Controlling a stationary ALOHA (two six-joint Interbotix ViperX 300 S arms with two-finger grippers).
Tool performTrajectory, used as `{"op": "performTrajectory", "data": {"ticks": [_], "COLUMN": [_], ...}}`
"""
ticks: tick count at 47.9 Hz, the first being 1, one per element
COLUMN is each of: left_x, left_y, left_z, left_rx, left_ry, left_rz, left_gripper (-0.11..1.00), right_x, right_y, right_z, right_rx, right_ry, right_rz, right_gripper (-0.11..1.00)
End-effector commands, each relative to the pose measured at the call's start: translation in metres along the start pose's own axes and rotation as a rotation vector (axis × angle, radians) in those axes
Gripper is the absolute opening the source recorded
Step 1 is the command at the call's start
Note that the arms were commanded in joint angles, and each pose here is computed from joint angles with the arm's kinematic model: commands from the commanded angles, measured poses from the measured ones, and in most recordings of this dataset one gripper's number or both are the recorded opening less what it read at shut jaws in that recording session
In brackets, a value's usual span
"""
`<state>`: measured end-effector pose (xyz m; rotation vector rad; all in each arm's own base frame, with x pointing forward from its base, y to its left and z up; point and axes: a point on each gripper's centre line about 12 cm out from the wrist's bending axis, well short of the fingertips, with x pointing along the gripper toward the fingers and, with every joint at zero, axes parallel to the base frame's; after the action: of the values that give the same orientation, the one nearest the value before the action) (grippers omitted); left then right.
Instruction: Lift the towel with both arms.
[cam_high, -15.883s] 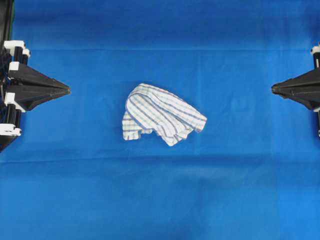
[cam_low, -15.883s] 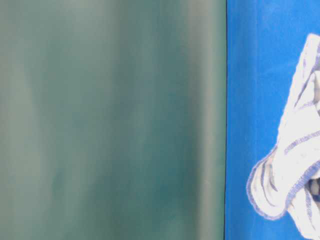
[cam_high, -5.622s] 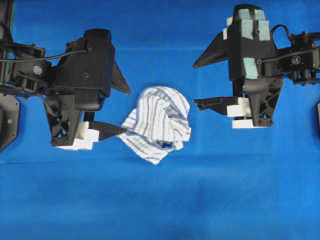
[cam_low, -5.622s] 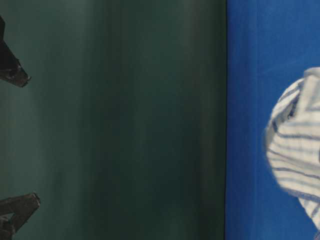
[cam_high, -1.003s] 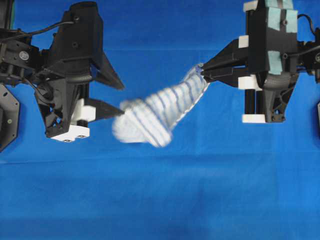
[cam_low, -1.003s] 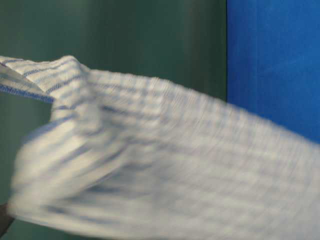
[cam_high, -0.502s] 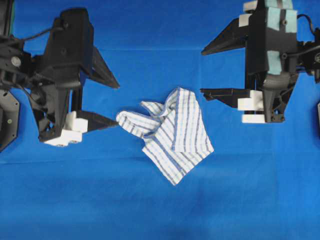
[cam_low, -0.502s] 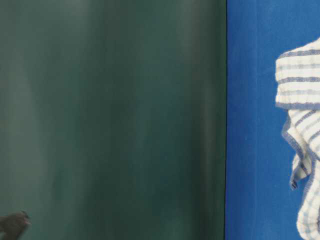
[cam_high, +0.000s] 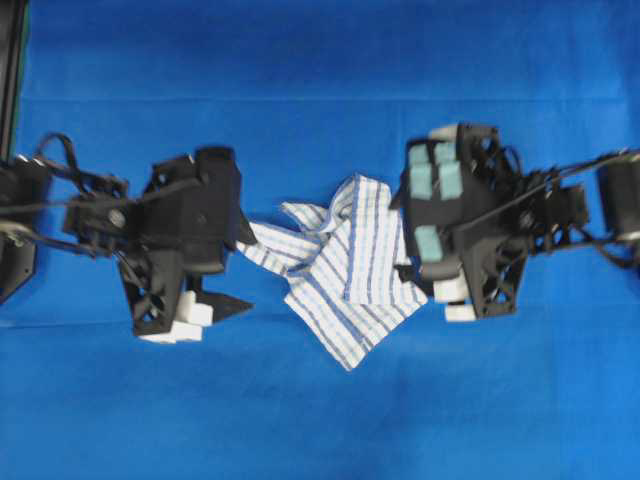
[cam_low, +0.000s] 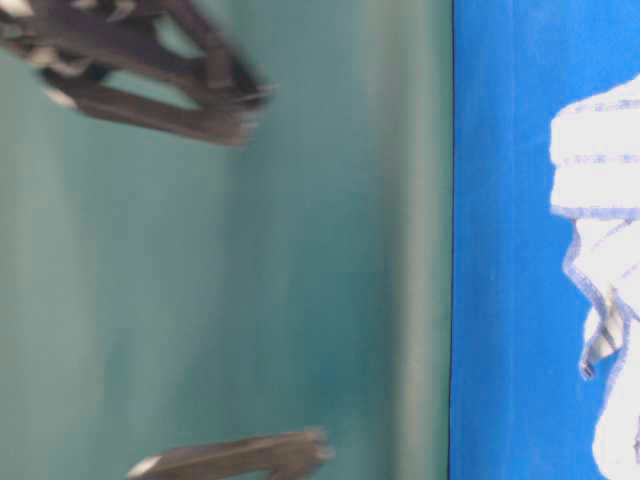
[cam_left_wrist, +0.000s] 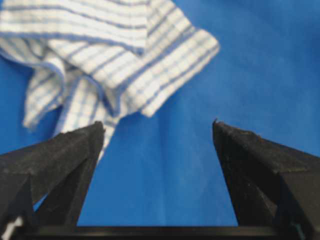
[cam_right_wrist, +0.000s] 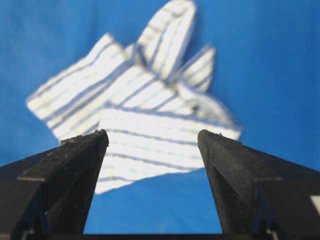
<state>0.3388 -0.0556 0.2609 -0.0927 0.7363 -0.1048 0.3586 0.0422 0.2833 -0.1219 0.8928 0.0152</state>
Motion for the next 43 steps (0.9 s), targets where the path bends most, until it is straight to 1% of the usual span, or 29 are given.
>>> {"op": "performTrajectory", "data": {"ticks": [1,7,12,24,36,43], "left_x": [0.01,0.031,0.052,0.096,0.128,0.138], "left_y": [-0.007,-0.017,-0.022,-0.018,-0.016,-0.014], "left_z": [0.0,-0.007,-0.016,-0.043,-0.06,-0.071], "left_rx": [0.01,0.027,0.039,0.042,0.041,0.043], "left_ry": [-0.042,-0.047,-0.017,0.081,0.073,0.088], "left_rz": [-0.021,-0.044,-0.049,-0.032,-0.03,-0.027], "left_gripper": [0.84,0.84,0.84,0.84,0.84,0.84], "right_x": [0.005,0.021,0.039,0.084,0.115,0.131], "right_y": [0.009,0.02,0.027,0.038,0.046,0.052], "right_z": [-0.003,-0.015,-0.03,-0.061,-0.081,-0.091], "right_rx": [-0.002,0.011,0.016,0.036,0.028,0.016], "right_ry": [-0.024,-0.009,0.021,0.068,0.091,0.111], "right_rz": [0.024,0.051,0.065,0.094,0.112,0.122], "right_gripper": [0.7,0.7,0.7,0.7,0.7,0.7]}}
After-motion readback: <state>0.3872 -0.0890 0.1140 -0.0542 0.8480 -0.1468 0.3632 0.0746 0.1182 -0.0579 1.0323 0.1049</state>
